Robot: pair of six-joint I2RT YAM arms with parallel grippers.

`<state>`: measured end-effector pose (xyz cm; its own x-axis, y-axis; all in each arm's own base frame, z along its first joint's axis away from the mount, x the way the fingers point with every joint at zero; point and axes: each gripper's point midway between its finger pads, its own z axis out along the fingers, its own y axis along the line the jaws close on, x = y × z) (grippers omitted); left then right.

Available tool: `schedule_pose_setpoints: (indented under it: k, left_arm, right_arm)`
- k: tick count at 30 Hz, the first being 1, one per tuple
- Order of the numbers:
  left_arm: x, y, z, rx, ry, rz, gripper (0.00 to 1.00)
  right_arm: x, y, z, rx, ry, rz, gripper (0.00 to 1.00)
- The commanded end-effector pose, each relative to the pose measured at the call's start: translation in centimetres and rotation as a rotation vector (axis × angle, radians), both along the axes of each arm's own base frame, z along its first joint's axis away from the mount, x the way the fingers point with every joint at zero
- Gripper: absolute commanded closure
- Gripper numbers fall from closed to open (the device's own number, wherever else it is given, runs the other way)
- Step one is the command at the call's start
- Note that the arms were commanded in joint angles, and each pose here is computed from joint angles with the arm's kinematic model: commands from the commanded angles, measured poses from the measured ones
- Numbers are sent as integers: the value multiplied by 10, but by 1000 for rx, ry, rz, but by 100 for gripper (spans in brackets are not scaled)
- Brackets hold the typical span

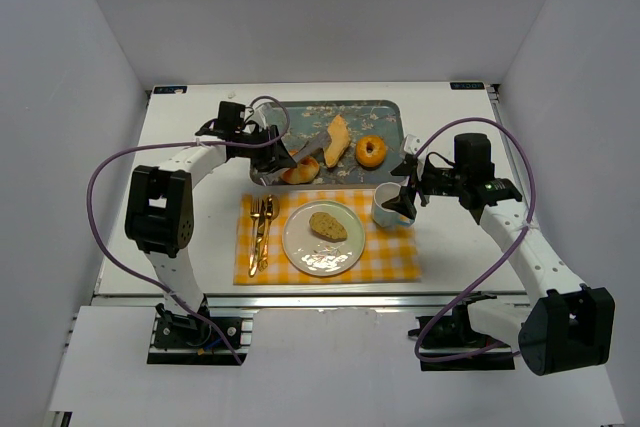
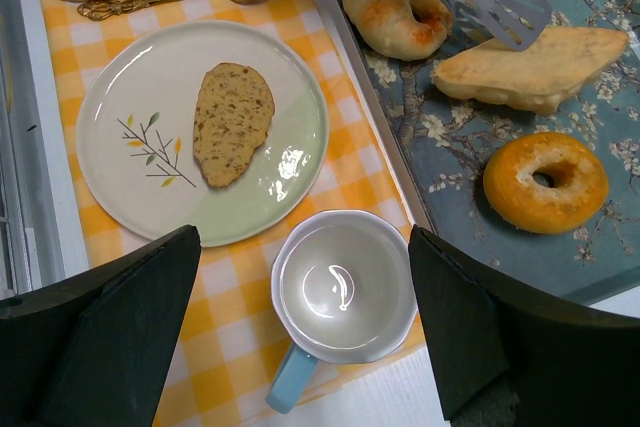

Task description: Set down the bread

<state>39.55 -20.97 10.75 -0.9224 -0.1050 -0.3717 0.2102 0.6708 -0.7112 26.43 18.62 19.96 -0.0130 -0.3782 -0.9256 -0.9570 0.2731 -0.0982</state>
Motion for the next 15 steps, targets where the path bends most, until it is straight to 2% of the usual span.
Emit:
schedule_pose_setpoints:
  k: [1, 9, 15]
  left_arm:
    - [2, -6, 13, -21, -42, -43, 49]
    - [3, -12, 8, -31, -22, -62, 53]
    - [6, -18, 16, -54, -37, -66, 84]
  right_arm:
    - [2, 0, 8, 16, -39, 6, 11]
    - [2, 0, 8, 16, -42, 6, 11]
    - [1, -1, 9, 14, -43, 1, 11]
